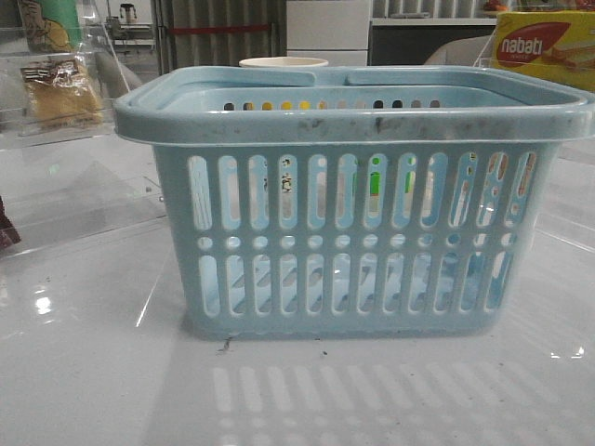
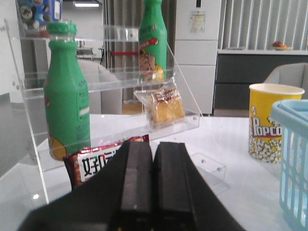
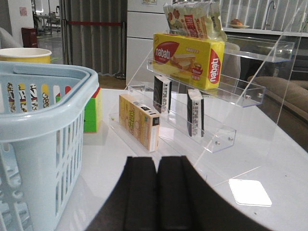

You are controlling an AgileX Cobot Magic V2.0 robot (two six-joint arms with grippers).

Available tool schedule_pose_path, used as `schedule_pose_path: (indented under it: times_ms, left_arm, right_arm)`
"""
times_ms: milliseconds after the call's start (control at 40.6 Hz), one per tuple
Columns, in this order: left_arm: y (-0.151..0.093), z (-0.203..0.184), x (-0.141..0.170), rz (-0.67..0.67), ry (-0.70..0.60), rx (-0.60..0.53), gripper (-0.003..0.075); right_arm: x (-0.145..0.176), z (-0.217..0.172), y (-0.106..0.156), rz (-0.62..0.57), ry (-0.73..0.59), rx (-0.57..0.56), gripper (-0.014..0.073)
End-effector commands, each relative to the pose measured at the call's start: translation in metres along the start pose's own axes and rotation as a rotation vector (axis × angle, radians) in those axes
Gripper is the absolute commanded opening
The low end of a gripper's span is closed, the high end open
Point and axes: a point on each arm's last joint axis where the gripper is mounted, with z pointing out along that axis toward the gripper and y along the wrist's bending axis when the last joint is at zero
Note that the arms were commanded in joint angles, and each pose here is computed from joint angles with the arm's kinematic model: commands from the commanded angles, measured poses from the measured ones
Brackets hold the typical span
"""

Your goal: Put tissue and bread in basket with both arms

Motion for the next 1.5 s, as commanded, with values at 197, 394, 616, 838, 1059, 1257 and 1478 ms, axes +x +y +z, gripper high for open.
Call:
schedule_pose_path:
  times_ms: [197, 394, 616, 838, 1059, 1257, 1478]
  left_arm:
    - [-0.001, -0.014, -0.106, -0.009, -0.232, 0.007, 0.0090]
    - [-0.002, -0.007, -0.158, -0.008, -0.196, 0.015, 0.0090]
    - [-0.003, 0.019, -0.168, -0.005, 0.025, 0.025, 0.0090]
    - [-0.004, 0.042, -0.142, 0.002, 0.304, 0.032, 0.0090]
    - [-0.001, 0.059, -0.119, 0.049, 0.536, 0.021, 0.0090]
    - [-0.002, 0.070, -0.112, 0.047, 0.591, 0.022, 0.0090]
    - [-0.002, 0.074, -0.109, 0.047, 0.607, 0.023, 0.0111]
  right_arm:
    - [-0.110, -0.017, 0.000, -0.010, -0.198, 0.001, 0.0056]
    - [-0.154, -0.006, 0.000, -0.011, -0.091, -0.009, 0.0056]
    - [-0.163, 0.018, 0.001, -0.012, 0.124, -0.020, 0.0056]
    - [-0.143, 0.038, 0.001, -0.011, 0.343, -0.029, 0.0056]
    - [-0.130, 0.051, 0.002, -0.009, 0.480, -0.034, 0.0056]
    - [-0.124, 0.060, 0.002, -0.008, 0.531, -0.035, 0.0069]
    - [-0.118, 0.071, 0.002, -0.007, 0.582, -0.035, 0.0416]
